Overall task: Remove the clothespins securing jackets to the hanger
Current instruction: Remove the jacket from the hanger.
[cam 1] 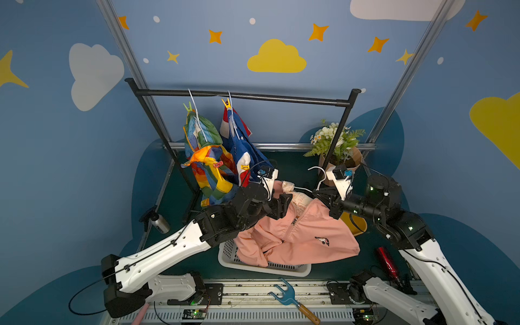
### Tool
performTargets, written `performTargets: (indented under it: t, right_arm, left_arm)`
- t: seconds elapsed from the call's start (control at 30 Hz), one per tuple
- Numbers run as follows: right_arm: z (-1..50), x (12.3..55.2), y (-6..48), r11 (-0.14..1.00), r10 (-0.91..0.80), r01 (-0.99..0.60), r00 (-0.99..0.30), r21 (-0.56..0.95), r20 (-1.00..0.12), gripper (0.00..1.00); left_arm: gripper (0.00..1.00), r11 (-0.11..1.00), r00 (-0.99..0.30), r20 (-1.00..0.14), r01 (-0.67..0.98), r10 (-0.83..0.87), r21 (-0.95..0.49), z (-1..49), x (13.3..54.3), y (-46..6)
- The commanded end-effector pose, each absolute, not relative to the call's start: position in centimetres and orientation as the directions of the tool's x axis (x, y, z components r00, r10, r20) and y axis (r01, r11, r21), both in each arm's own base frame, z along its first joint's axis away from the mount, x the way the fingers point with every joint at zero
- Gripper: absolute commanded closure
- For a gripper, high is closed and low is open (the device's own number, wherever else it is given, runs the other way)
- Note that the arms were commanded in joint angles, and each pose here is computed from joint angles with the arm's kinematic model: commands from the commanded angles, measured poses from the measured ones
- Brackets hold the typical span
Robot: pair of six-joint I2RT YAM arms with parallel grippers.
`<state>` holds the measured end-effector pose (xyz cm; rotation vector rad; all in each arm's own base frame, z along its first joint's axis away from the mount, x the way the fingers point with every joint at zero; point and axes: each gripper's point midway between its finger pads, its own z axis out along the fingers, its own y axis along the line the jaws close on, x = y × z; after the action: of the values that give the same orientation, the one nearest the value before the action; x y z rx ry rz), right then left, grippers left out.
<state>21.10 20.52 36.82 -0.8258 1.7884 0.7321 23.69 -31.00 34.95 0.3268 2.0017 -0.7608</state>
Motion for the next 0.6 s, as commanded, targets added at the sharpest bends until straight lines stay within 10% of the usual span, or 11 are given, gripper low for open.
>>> performTargets:
  t: [0.0, 0.27, 0.57]
  right_arm:
    - [39.5, 20.8, 20.4, 0.592, -0.143, -0.802, -0.202, 0.08, -0.969, 1.0]
    - [39.9, 19.3, 20.9, 0.545, -0.131, -0.834, -0.189, 0.088, -0.973, 1.0]
    - [38.3, 17.5, 20.5, 0.51, -0.138, -0.855, -0.194, 0.098, -0.971, 1.0]
  left_arm:
    - [0.32, 0.768, -0.548, -0.826, 0.472, -0.129, -0.433, 34.5, 24.2, -31.7]
    - [0.49, 0.782, -0.509, -0.845, 0.454, -0.166, -0.427, 34.9, 25.4, -31.8]
    - [0.96, 0.804, -0.502, -0.853, 0.443, -0.144, -0.397, 34.4, 27.0, -30.8]
